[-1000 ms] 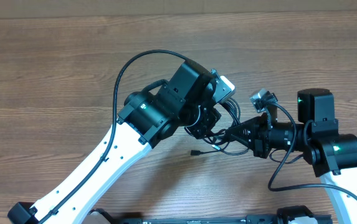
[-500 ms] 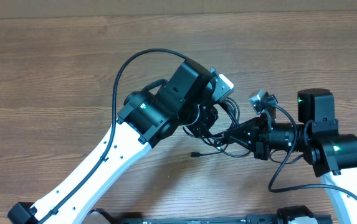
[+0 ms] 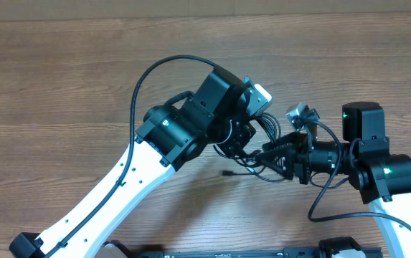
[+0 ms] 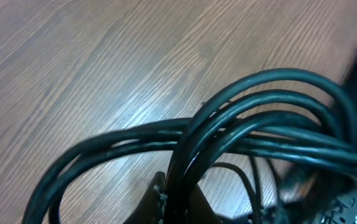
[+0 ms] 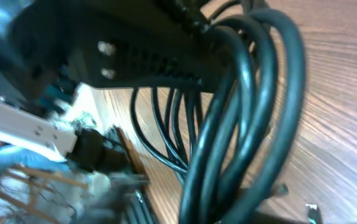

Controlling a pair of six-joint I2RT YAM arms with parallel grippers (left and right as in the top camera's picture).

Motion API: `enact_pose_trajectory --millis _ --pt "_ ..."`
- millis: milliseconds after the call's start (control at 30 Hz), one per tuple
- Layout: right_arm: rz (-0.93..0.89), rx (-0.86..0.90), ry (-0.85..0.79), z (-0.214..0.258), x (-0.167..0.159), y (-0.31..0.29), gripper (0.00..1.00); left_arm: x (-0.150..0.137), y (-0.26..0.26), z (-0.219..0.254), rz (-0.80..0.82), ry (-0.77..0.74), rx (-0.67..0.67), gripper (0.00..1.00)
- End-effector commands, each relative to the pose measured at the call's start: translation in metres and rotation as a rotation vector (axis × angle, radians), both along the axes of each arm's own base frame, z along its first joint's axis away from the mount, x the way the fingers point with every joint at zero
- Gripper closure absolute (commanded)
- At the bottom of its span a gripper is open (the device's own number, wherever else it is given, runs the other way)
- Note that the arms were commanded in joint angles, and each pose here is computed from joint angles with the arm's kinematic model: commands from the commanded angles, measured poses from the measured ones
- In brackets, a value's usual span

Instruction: Untangle cables

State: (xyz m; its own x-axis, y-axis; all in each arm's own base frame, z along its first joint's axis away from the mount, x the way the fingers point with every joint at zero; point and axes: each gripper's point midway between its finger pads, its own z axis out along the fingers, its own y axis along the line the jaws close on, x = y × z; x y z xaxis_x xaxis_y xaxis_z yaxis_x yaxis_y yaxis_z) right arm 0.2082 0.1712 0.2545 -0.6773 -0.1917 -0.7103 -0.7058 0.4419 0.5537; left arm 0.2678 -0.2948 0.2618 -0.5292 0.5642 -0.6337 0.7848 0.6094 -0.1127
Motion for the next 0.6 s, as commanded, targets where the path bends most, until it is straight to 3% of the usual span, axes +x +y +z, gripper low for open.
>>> enact_pose_trajectory --millis 0,267,567 --pt "-0.063 -0.071 -0.005 -0.005 0.008 -0.008 0.14 -0.002 -0.007 0.004 -0.022 0.003 -0.021 0.96" --pt "-0.186 -0.133 0.054 -0.016 0.021 -0.019 0.01 -0.001 -0.006 0.003 -0.016 0.002 -0.012 0.96" --pt "-0.222 -0.118 0.042 -0.011 0.030 -0.020 0.12 0.001 0.018 -0.011 0.091 0.030 0.090 0.96"
